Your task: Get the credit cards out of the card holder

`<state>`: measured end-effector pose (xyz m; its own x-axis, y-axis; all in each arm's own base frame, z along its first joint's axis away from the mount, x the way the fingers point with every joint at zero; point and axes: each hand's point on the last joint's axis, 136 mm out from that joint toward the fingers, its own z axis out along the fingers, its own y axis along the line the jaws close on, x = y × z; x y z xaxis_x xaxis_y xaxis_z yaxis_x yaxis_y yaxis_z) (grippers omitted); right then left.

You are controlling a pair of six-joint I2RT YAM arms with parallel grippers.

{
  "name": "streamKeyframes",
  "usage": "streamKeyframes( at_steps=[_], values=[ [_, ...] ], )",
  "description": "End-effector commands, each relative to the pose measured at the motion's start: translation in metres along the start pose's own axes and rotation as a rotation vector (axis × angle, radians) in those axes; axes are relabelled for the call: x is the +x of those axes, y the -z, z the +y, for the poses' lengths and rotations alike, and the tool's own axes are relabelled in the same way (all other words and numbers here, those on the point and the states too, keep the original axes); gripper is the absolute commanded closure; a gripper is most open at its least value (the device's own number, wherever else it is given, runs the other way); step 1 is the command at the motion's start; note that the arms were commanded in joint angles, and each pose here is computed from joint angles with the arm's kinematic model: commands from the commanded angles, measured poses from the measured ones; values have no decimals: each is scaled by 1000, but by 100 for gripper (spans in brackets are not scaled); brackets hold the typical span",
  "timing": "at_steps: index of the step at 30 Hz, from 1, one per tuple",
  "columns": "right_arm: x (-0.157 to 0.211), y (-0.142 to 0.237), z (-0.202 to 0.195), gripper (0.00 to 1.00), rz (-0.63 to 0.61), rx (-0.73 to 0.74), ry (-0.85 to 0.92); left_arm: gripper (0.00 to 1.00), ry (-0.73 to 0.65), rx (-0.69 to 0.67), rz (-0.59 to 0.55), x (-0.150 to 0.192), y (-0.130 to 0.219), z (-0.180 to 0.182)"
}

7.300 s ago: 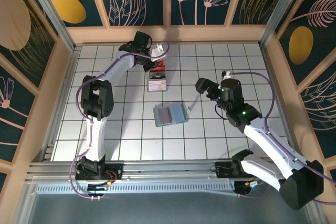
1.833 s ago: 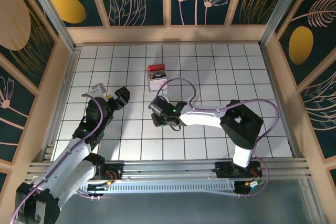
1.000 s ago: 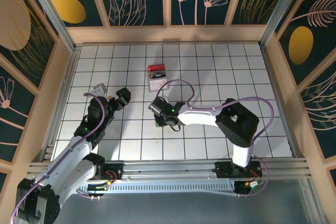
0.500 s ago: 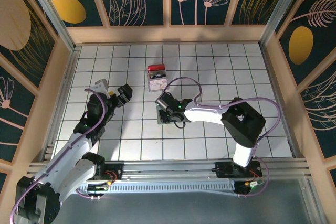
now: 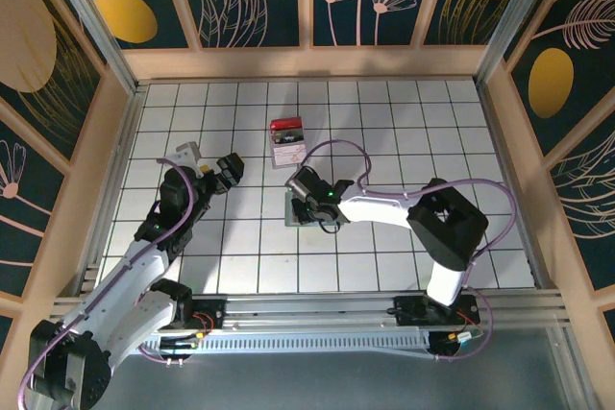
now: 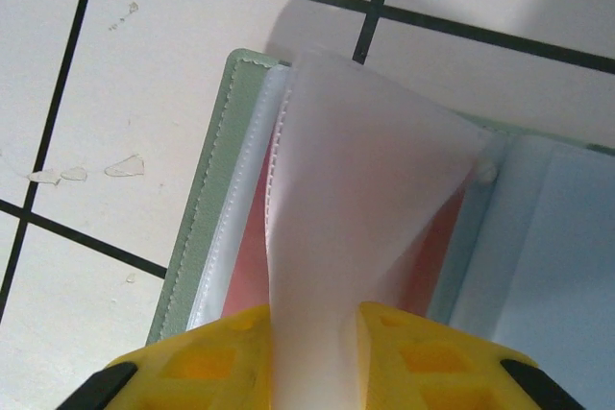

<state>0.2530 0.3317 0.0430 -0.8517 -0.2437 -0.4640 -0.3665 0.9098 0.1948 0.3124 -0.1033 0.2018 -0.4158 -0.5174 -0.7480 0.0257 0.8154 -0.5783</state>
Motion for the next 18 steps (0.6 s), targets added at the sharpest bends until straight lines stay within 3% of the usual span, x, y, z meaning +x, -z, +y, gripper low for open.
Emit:
streamKeyframes(
  at_steps=[1, 18],
  values=[
    [-11, 15, -11, 71, -56, 47, -30, 1, -26, 33, -8, -11, 3, -14],
    [-10, 26, -48, 63, -80, 171, -97, 1, -96, 4, -23, -20, 5, -21]
  ],
)
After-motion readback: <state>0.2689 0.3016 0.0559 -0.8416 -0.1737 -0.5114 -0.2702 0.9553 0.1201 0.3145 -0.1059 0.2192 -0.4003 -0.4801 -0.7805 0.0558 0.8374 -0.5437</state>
